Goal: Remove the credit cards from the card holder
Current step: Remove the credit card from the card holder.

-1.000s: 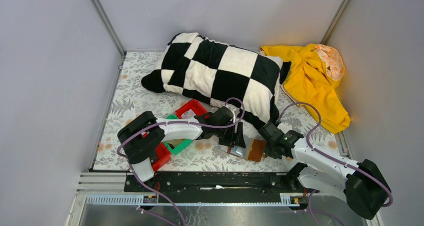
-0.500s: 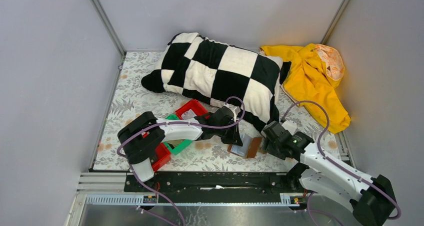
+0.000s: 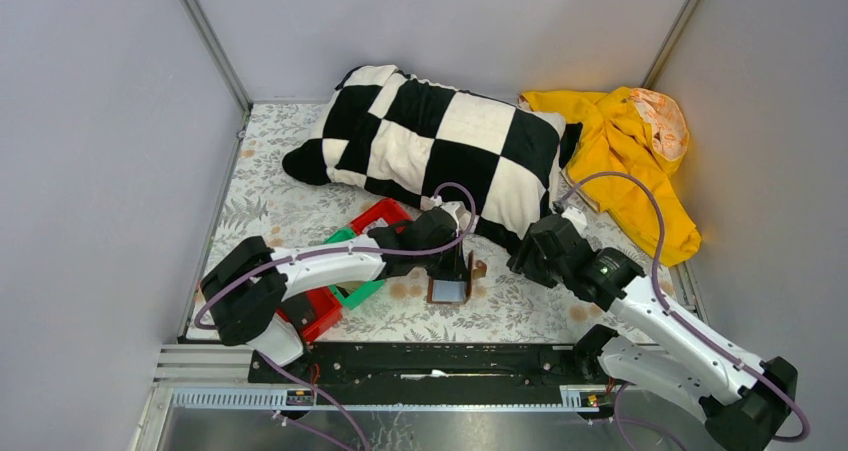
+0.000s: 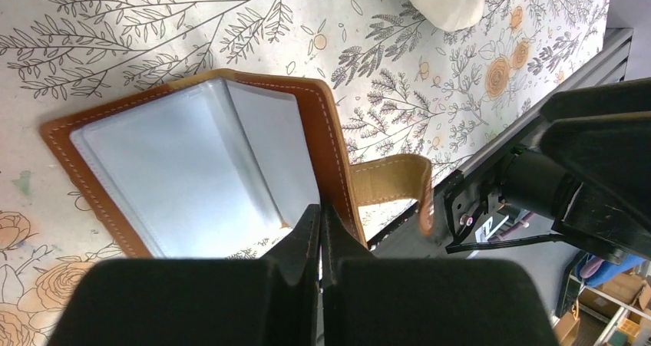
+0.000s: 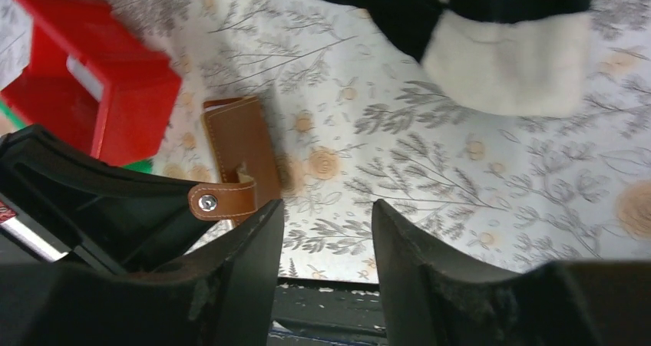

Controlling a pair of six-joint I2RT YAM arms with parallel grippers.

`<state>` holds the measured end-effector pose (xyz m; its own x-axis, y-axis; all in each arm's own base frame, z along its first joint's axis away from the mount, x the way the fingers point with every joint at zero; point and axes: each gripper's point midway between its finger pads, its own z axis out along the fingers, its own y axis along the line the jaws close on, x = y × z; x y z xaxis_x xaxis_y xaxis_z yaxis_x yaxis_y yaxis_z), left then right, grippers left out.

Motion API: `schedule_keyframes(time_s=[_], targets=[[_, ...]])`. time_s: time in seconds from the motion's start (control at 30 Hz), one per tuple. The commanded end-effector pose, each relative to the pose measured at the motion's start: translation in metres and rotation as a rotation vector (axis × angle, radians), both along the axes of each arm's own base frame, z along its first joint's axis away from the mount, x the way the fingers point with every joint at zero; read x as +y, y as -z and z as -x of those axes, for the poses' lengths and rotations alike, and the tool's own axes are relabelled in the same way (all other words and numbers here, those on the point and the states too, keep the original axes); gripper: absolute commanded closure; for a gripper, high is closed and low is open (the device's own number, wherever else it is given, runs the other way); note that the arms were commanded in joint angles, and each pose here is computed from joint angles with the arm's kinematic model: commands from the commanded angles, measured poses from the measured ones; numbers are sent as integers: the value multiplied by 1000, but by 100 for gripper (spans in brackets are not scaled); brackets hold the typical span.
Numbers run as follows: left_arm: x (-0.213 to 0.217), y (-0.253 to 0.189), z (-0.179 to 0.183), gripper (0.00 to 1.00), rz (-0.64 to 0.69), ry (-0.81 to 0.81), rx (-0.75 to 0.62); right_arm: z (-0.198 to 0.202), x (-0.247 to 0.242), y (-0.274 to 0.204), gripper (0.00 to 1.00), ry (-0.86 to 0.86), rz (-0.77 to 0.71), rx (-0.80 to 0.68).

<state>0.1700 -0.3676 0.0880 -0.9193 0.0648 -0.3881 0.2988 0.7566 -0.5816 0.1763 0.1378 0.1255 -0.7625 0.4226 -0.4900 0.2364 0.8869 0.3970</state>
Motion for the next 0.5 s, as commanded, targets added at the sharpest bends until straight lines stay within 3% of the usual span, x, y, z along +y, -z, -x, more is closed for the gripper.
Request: schedule_keyframes(time_s=[0.0, 0.13, 0.3, 0.47], targets=[[-2, -13, -2, 100, 3, 42, -56, -11, 41, -13, 53, -117, -137, -21], [-12, -1, 7, 100, -5, 118, 2, -16, 48, -11, 72, -109, -161, -21], [-25, 10, 16, 100, -14, 171, 39, -12, 44, -1, 81, -64, -185, -16], [-41, 3, 23, 70, 37, 210, 42, -1, 31, 15, 82, -48, -150, 21]])
